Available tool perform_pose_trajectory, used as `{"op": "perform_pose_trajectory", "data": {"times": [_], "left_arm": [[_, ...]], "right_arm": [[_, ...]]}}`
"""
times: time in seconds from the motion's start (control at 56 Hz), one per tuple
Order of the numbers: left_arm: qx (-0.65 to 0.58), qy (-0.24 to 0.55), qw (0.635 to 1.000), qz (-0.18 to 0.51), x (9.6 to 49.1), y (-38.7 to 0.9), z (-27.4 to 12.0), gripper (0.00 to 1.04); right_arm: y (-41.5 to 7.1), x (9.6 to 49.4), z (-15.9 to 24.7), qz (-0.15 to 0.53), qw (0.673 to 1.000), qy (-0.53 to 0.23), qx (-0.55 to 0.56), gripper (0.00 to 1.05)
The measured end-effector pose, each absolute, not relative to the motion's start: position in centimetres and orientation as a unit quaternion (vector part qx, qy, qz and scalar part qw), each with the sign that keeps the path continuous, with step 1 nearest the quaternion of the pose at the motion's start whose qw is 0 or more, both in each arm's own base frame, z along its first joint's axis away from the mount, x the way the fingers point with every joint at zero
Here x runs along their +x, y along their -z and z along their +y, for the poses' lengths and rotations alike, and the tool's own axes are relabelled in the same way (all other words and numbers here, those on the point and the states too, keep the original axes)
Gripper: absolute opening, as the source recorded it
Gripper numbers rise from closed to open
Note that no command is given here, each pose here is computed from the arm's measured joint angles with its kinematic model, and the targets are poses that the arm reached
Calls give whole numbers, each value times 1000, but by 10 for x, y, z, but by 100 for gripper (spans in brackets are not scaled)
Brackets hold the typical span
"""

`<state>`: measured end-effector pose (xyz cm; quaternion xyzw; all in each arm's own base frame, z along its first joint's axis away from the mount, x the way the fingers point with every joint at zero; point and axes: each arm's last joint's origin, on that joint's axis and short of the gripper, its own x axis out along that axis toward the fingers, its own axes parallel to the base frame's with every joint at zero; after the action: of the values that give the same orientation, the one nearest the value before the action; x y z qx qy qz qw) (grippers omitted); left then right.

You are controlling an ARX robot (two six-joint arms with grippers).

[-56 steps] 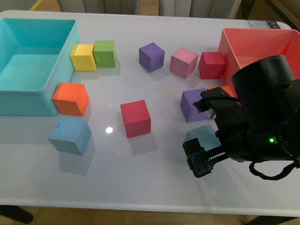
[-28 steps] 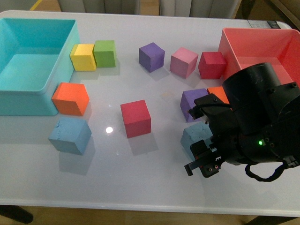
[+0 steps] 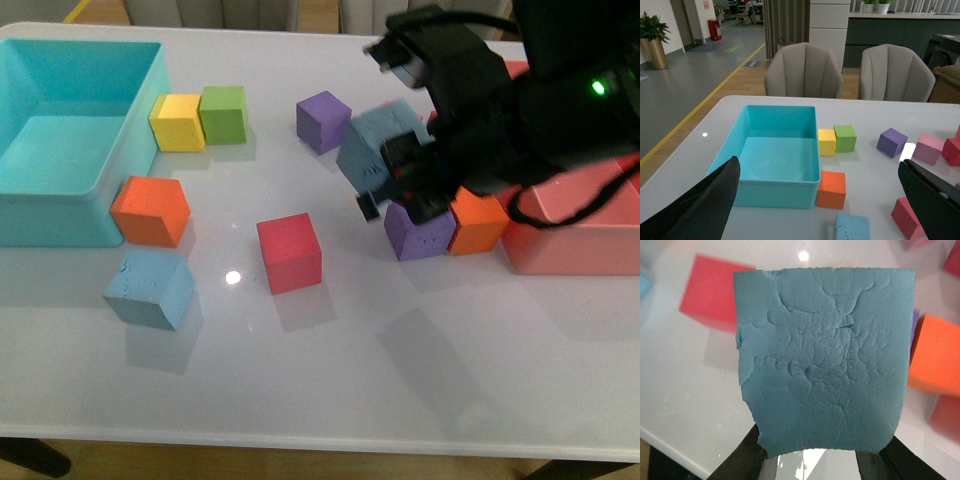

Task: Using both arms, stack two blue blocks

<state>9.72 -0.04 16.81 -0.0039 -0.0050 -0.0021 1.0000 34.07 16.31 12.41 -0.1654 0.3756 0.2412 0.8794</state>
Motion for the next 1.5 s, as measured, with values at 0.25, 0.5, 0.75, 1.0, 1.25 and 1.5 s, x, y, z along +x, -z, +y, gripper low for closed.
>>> {"op": "perform_pose_trajectory", "data": {"times": [0.25, 0.5, 0.75, 1.0, 1.25, 1.5], "left_arm": [[-4, 2, 1000, -5, 97, -168, 0, 96], [-4, 2, 1000, -5, 97, -168, 0, 96], [-4, 2, 1000, -5, 97, -168, 0, 96], [-4, 2, 1000, -5, 97, -168, 0, 96], [-4, 2, 1000, -5, 97, -168, 0, 96], [-4, 2, 1000, -5, 97, -168, 0, 96]], "right_arm": [[-101, 410, 208, 399, 873, -225, -170, 31], [-54, 443, 246, 426, 856, -223, -190, 29], [-31, 459, 262, 442, 848, -219, -193, 29], [-26, 462, 259, 448, 849, -213, -182, 38], [-19, 459, 255, 440, 854, -210, -182, 75], [-43, 451, 245, 408, 872, -209, -173, 95]]}}
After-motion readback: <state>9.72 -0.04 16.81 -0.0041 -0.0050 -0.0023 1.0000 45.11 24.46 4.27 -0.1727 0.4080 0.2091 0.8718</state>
